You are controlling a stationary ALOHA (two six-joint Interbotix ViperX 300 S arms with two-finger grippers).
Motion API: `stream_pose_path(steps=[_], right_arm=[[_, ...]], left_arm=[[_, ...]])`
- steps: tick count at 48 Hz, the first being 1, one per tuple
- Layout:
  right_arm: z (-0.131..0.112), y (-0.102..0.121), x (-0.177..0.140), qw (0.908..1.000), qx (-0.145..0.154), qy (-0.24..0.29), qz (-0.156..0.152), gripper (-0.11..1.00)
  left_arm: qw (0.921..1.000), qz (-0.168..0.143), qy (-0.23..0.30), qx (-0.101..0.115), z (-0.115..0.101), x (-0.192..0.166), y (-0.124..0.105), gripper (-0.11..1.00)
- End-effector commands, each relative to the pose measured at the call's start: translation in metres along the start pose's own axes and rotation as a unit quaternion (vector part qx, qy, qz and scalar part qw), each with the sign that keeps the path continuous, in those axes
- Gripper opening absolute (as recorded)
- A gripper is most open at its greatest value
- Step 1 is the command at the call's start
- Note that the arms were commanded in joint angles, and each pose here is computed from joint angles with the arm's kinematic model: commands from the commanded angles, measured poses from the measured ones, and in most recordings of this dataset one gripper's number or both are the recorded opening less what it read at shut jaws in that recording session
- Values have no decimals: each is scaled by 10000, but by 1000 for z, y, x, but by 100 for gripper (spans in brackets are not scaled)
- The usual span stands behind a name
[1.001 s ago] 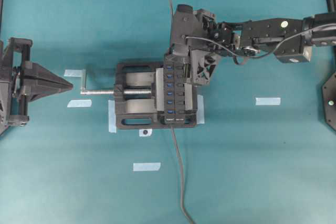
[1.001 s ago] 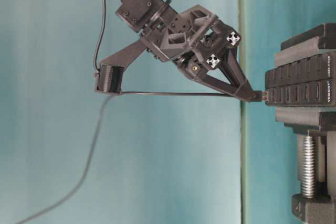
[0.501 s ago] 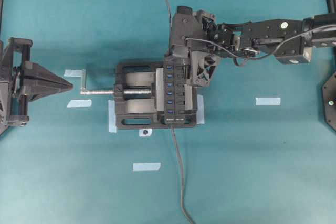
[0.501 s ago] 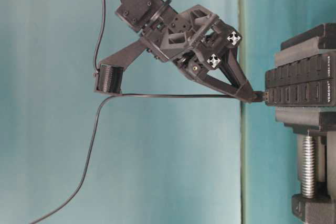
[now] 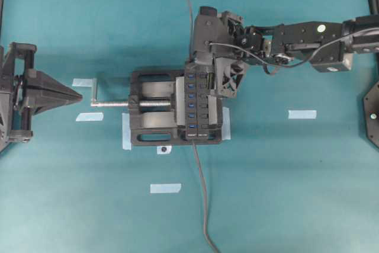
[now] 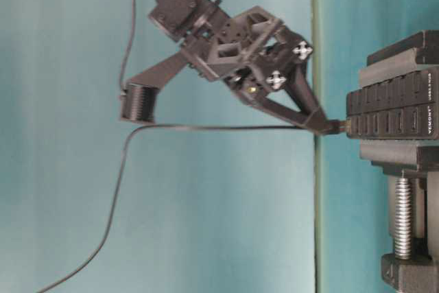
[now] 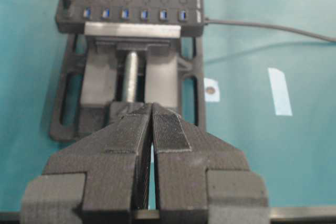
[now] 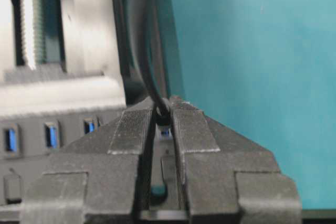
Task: Insert the USB into the second port from the front of the fixed hub.
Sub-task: 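Pull the USB plug out of the end port with the right gripper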
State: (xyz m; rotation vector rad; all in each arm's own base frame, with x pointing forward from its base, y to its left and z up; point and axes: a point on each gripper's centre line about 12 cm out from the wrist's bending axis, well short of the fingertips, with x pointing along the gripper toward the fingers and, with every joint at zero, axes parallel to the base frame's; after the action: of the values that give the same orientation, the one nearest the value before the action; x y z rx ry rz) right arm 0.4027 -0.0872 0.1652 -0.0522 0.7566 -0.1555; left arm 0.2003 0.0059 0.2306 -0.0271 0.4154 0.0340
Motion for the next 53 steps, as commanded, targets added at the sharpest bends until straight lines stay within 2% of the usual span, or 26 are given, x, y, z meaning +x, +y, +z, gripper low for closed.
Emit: stream_pose_path(steps=[1, 12, 41, 53], right_arm=[[25, -1, -18, 9993, 28, -368, -26, 9], [28, 1, -24, 9998, 1, -187, 7, 9], [41, 8, -40, 9998, -50, -159, 83, 9], [51, 16, -52, 9991, 211, -318, 165, 9]], left_arm=[[10000, 7, -39, -3, 4, 0, 0, 0], [10000, 7, -46, -3, 4, 0, 0, 0], [10000, 7, -39, -11, 4, 0, 0, 0], [10000, 7, -46, -18, 4, 0, 0, 0]])
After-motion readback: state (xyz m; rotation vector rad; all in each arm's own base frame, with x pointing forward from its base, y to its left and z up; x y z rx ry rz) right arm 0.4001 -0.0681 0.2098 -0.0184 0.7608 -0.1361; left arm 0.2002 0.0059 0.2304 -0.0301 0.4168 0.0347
